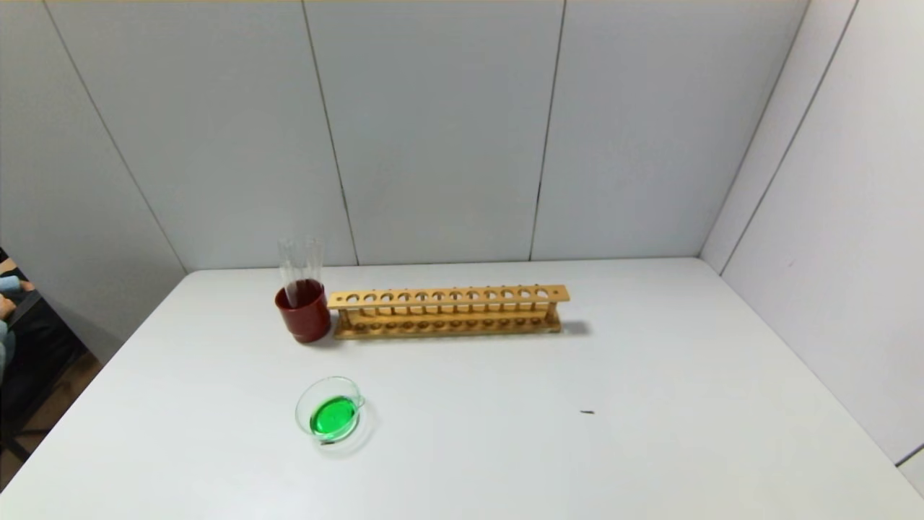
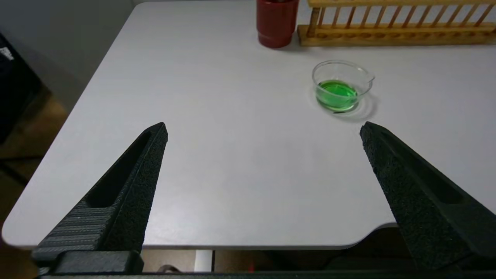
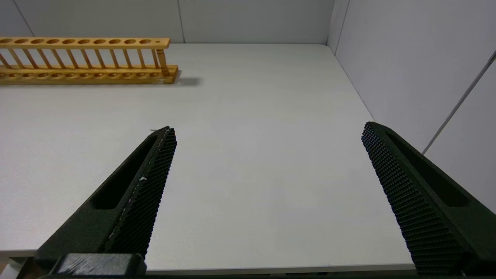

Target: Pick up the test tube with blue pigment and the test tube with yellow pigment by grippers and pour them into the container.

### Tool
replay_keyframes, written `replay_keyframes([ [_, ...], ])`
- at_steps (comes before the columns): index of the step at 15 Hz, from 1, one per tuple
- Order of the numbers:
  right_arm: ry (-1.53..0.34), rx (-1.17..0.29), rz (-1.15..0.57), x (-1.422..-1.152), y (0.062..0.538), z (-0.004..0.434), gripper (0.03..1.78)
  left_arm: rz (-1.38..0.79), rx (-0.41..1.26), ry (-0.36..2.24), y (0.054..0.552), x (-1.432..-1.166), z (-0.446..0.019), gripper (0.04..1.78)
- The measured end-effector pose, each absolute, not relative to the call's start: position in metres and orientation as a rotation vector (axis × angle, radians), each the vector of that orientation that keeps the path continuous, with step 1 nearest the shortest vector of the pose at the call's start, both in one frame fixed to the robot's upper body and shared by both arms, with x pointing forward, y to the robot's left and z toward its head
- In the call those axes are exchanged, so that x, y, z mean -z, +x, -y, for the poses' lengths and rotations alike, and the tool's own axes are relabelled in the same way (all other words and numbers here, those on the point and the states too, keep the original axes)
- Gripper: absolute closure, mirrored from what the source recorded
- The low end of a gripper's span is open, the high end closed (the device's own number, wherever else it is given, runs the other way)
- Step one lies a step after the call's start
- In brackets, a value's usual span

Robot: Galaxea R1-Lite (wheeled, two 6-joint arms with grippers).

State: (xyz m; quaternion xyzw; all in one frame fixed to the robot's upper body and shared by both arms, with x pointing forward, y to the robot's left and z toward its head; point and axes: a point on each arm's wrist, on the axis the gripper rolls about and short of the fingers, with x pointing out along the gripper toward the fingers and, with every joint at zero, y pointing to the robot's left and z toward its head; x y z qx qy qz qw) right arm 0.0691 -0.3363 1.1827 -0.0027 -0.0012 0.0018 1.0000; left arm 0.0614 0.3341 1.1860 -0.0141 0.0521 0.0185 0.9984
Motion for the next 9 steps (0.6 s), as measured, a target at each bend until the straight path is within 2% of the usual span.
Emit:
replay_keyframes([
  [9,-0.003,-0.003,0.003,-1.1828,0.0691,0.3364,0.06,-0.174,0.003,0.036,0.0572,-1.1846,-0.3333,0.07],
])
